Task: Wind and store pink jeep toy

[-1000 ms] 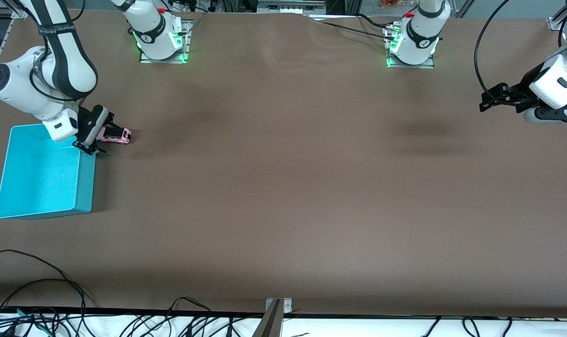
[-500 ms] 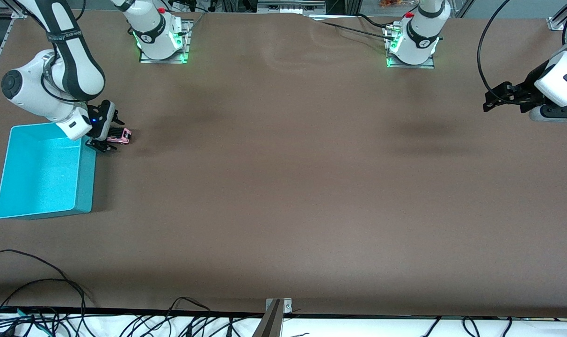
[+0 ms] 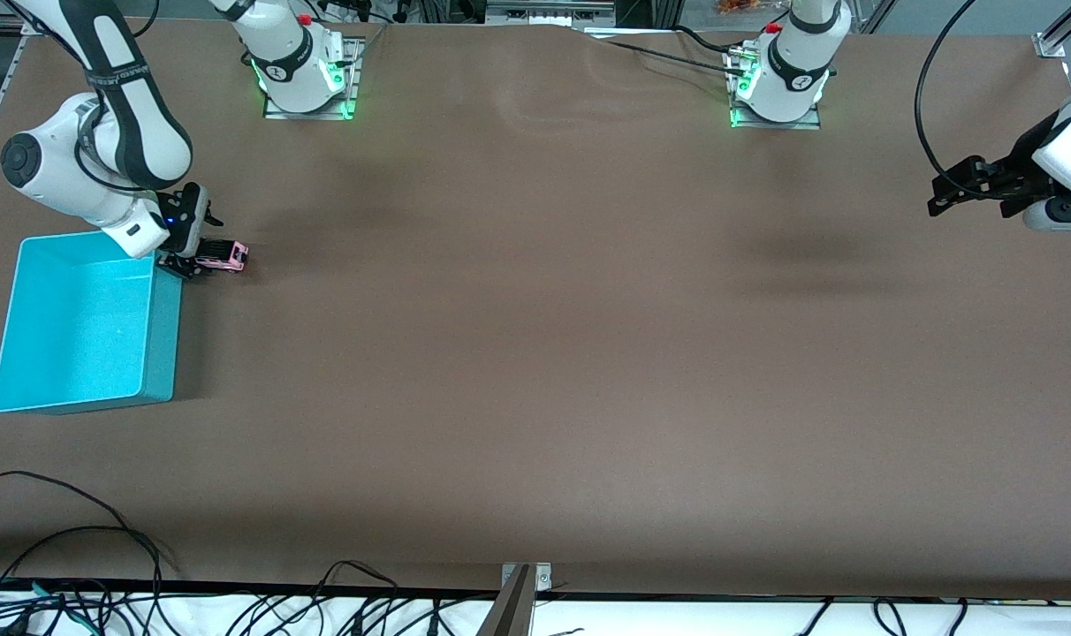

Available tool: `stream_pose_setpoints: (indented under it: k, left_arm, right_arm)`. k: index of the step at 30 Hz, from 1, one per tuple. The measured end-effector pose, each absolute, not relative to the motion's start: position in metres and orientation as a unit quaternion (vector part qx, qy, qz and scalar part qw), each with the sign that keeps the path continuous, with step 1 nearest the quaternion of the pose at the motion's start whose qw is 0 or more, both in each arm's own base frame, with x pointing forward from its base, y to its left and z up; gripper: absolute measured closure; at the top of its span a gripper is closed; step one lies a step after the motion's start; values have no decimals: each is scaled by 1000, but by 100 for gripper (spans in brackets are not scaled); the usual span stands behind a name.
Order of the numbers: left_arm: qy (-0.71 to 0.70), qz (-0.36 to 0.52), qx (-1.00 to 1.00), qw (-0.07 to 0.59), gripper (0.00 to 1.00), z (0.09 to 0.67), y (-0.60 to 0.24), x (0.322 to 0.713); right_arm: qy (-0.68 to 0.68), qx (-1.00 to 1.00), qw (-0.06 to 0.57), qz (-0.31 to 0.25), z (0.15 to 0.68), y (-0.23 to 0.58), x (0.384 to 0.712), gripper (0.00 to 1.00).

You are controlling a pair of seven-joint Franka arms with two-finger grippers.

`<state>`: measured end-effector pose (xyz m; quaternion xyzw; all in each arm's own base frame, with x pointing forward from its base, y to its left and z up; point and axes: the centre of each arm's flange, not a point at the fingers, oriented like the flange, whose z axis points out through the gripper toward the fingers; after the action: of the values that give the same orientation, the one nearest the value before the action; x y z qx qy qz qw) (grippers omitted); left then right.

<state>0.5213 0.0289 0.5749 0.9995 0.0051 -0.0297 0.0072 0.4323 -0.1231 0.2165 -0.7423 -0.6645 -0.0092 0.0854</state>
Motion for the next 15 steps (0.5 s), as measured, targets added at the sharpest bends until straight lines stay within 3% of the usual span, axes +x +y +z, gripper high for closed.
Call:
stream_pose_setpoints:
  k: [8,12,15]
  left_arm:
    - [4,-20,1000,7,0,584,27,523]
    - [0,-20,1000,6,0,584,23,523]
    - [-4,-21,1000,6,0,583,20,524]
  right_arm:
    - [-671,-738,74,-10,209,-129,429,11]
    - [-681,-729,66,-10,204,-130,427,28]
    - [-685,-726,64,-10,201,-130,427,30]
